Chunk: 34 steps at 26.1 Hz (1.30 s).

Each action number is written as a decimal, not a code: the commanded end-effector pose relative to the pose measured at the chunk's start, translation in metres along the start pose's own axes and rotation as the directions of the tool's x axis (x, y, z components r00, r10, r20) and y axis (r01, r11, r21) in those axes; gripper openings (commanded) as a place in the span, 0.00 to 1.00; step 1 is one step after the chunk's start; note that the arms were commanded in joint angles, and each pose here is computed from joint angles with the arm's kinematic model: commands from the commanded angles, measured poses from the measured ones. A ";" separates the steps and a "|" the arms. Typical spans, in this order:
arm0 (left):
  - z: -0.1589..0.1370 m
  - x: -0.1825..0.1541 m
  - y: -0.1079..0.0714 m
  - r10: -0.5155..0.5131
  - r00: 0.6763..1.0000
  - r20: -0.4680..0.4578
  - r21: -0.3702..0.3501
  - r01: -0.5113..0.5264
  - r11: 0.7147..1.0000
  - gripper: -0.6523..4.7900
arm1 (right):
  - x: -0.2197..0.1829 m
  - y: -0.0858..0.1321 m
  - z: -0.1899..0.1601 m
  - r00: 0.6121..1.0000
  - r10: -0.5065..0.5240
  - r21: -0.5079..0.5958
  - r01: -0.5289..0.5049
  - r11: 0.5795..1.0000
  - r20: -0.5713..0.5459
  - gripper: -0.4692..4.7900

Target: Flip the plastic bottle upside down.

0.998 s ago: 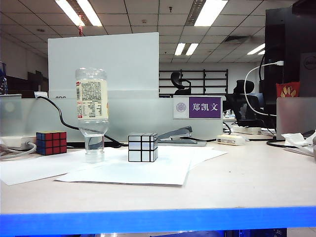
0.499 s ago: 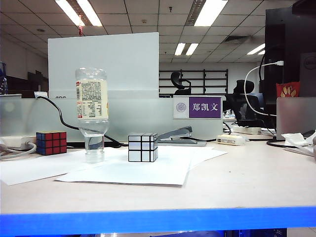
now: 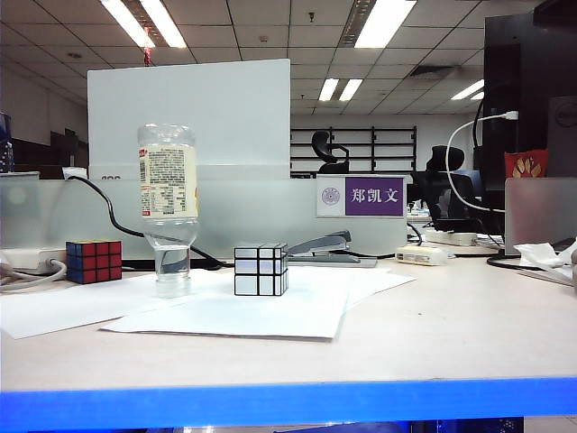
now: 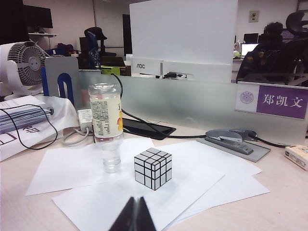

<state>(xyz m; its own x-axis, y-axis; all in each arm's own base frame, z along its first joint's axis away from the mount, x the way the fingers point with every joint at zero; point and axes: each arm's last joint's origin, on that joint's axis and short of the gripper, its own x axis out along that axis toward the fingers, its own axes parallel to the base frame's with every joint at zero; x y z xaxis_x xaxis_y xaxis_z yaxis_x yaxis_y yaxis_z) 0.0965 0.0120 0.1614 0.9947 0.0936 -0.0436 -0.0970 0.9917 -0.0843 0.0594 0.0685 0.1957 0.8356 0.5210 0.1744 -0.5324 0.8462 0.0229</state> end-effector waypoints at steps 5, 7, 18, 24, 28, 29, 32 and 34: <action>0.001 0.000 0.000 -0.005 1.000 0.006 -0.001 0.005 1.000 0.11 | 0.003 -0.013 0.003 0.992 -0.126 -0.017 0.126 0.992 0.024 0.07; 0.001 0.000 0.000 -0.005 1.000 0.006 0.000 0.005 1.000 0.11 | 0.003 -0.018 0.002 0.983 -0.184 -0.030 0.184 0.982 0.020 0.07; 0.001 0.000 0.000 -0.005 1.000 0.005 -0.001 0.005 1.000 0.11 | 0.003 -0.050 -0.024 0.934 -0.347 -0.030 0.345 0.938 -0.083 0.07; 0.001 0.000 0.000 -0.004 1.000 0.003 -0.001 0.004 1.000 0.11 | -0.004 -0.069 -0.029 0.922 -0.358 -0.025 0.359 0.933 -0.148 0.07; 0.001 0.000 0.000 -0.004 1.000 0.004 -0.001 0.004 1.000 0.11 | -0.009 -0.079 -0.029 0.881 -0.452 0.003 0.457 0.890 -0.143 0.07; 0.000 0.000 0.000 -0.003 1.000 0.003 -0.001 0.003 1.000 0.11 | -0.010 -0.080 -0.029 0.871 -0.471 0.001 0.476 0.880 -0.143 0.07; 0.000 0.000 0.000 -0.003 1.000 0.003 -0.001 0.003 1.000 0.11 | -0.011 -0.082 -0.029 0.841 -0.522 -0.008 0.526 0.850 -0.141 0.07; 0.000 0.000 0.000 -0.003 1.000 0.003 -0.001 0.003 1.000 0.11 | -0.012 -0.082 -0.029 0.831 -0.537 -0.013 0.541 0.841 -0.145 0.07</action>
<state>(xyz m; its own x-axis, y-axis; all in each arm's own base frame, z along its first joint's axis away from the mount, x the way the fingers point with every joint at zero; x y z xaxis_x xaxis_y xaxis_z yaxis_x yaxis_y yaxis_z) 0.0965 0.0120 0.1607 0.9944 0.0931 -0.0509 -0.0972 0.9917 -0.0846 0.0972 -0.0036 0.1648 0.9998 0.0134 -0.0112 -0.0122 0.9951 0.0985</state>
